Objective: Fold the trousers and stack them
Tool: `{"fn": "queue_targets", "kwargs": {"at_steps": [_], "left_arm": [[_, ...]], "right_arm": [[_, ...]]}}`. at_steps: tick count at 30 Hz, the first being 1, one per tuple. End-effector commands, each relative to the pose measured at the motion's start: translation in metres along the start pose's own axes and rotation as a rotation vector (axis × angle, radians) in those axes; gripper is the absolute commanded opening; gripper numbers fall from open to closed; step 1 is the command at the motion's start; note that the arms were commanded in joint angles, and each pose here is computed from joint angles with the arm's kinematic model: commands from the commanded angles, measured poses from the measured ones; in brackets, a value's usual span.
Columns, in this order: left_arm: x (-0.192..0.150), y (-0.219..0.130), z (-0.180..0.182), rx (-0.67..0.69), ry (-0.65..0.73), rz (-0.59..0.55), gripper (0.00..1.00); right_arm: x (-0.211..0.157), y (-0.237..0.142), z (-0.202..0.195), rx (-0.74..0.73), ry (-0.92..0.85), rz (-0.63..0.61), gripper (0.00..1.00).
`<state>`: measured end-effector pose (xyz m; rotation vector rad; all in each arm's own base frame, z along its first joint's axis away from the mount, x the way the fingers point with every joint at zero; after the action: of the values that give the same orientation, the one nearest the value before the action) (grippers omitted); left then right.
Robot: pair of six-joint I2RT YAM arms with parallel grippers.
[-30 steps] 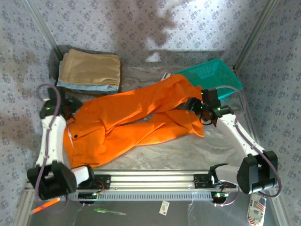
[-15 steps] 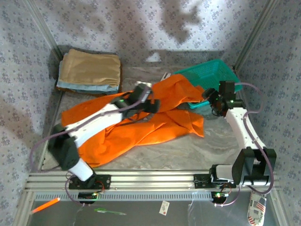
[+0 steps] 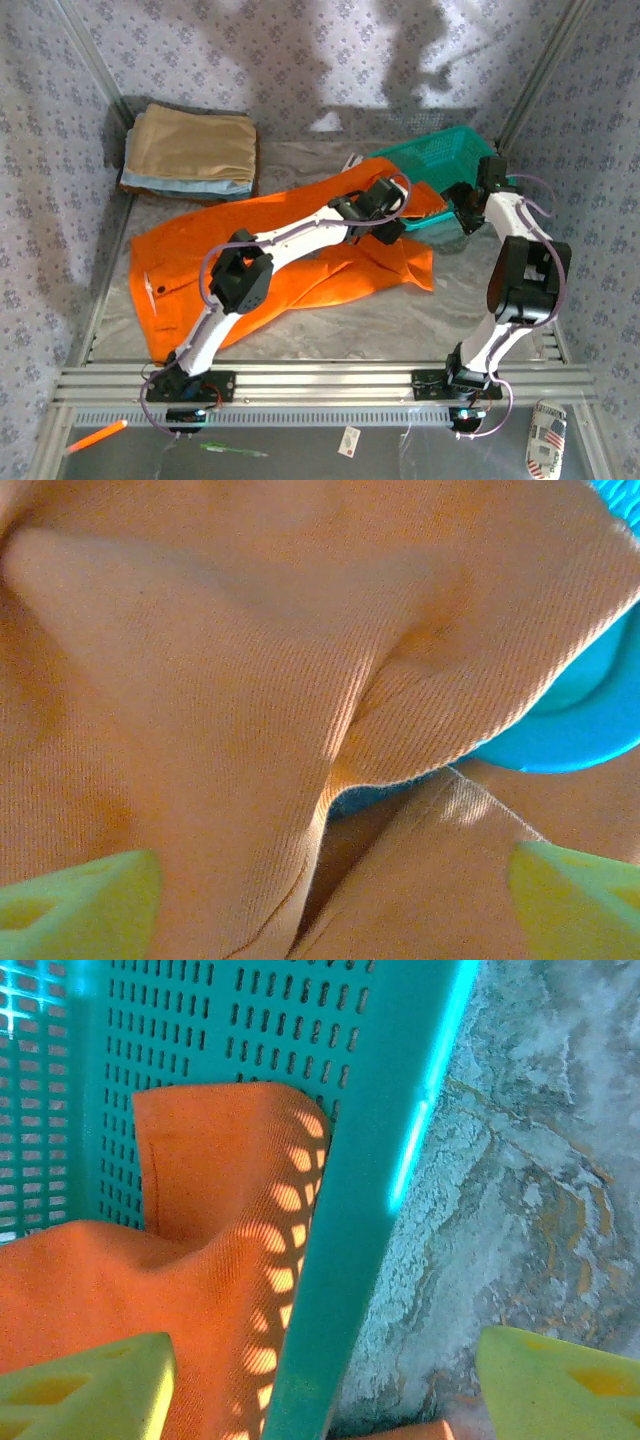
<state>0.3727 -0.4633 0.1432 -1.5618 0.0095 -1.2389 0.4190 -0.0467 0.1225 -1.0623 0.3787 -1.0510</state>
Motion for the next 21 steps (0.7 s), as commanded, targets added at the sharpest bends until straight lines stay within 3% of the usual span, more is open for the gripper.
{"fn": "queue_targets", "kwargs": {"at_steps": [1, 5, 10, 12, 15, 16, 21], "left_arm": [[-0.006, 0.005, 0.007, 0.008, 0.036, 0.012, 0.82], [-0.028, 0.013, 0.001, -0.079, 0.066, 0.042, 0.77], [-0.042, 0.028, 0.007, -0.067, 0.107, 0.064, 0.59], [-0.039, 0.031, 0.014, -0.036, 0.118, 0.052, 0.43], [-0.025, 0.021, 0.024, -0.003, 0.116, 0.014, 0.04], [-0.018, 0.013, 0.027, 0.006, 0.112, -0.011, 0.0], [0.007, -0.037, 0.037, 0.031, 0.079, -0.137, 0.0]], "right_arm": [[0.009, 0.008, 0.002, -0.005, 0.007, 0.002, 0.71], [0.015, 0.014, -0.003, -0.011, 0.018, 0.002, 0.52], [0.019, 0.012, -0.004, -0.017, 0.01, -0.01, 0.24], [0.02, 0.011, -0.003, -0.018, 0.009, -0.014, 0.15], [0.022, 0.009, -0.004, -0.024, 0.021, -0.025, 0.0], [0.023, 0.009, -0.003, -0.025, 0.027, -0.032, 0.0], [0.029, 0.005, -0.003, -0.03, 0.065, -0.066, 0.0]]}}
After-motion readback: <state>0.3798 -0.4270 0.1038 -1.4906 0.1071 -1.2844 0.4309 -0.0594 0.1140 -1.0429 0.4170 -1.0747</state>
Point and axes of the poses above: each hand's point on the last joint's axis, 136 mm out from that joint toward the fingers, its own y axis out along the fingers, its own z axis along the line the jaws close on, x = y × z, the point moved 2 cm from there along -y, back along the fingers, and after that the axes turned 2 degrees about y, right-handed, at the moved point
